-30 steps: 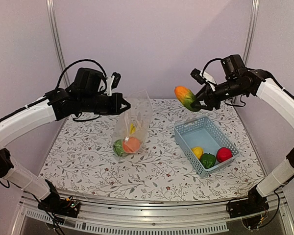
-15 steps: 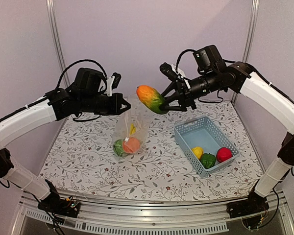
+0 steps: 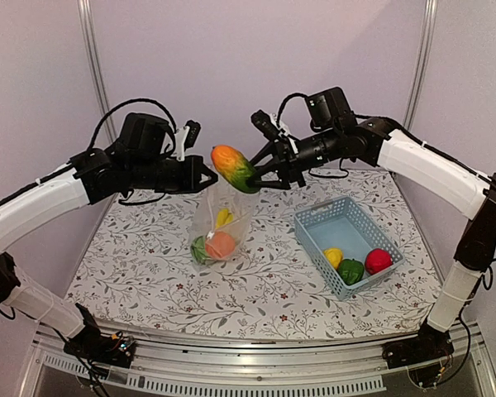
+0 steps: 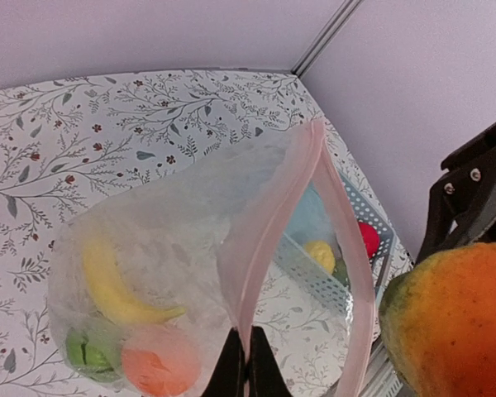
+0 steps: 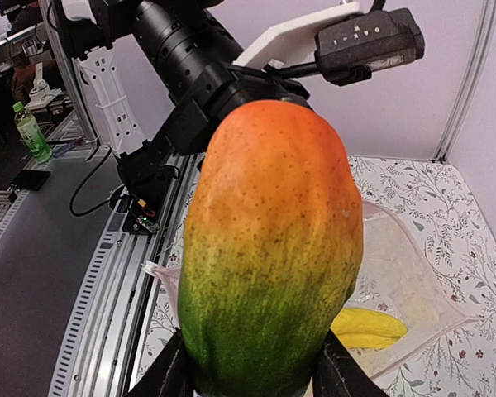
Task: Place the food in the zip-top bag and seal the zipper
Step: Place the fake fruit in the zipper food storage bag.
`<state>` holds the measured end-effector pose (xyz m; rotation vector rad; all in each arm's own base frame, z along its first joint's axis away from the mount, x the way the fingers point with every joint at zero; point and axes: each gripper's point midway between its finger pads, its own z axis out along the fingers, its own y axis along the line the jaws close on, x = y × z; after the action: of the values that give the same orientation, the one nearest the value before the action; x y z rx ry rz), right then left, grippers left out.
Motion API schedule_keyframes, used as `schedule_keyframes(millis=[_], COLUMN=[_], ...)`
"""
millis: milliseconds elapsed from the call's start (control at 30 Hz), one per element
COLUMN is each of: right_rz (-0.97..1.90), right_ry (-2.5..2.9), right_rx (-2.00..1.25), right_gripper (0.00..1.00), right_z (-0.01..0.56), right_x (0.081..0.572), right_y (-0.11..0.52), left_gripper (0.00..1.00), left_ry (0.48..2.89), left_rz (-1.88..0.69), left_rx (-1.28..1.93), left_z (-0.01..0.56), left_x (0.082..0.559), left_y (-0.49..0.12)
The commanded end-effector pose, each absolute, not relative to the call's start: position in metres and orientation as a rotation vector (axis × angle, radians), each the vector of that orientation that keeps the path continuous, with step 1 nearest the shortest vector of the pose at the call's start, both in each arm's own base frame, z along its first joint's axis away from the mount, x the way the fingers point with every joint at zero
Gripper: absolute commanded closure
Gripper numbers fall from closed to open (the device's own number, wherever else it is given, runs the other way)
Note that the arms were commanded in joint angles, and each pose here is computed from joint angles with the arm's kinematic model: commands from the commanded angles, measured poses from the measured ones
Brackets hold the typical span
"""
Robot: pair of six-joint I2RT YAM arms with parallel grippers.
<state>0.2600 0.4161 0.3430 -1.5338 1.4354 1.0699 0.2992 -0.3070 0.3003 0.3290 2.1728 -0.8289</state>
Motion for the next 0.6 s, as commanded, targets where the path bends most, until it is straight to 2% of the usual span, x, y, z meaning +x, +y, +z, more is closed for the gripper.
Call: schedule_keyframes(millis=[0,233,367,567], right_rz=[1.099,1.041,1.029,1.003], right_ry=[1.444,1.532,1.539,1.521], right_rx=[-1.518,-1.48,-1.469,-1.458], right_gripper=[0.64,0.47,0.41,0.39], right_z=[0.327,0.306,0.307,0.318], right_x=[0.269,0.285,0.285,0.28], right_y=[0.43,0.436,0.433,0.425], left_gripper=[1.0,1.0,1.0,1.0], left_ry=[2.139,2.143,2.144,2.148], left_rz=[-0.852,-0.859,-0.843,-0.83], left_rx=[0.325,0.319,0.314,0.316], left_z=[0.315,0.314,0.312,0.309], left_x=[0.29,0.289,0.289,0.291], left_y=[-0.304,-0.303,-0.3,-0.3])
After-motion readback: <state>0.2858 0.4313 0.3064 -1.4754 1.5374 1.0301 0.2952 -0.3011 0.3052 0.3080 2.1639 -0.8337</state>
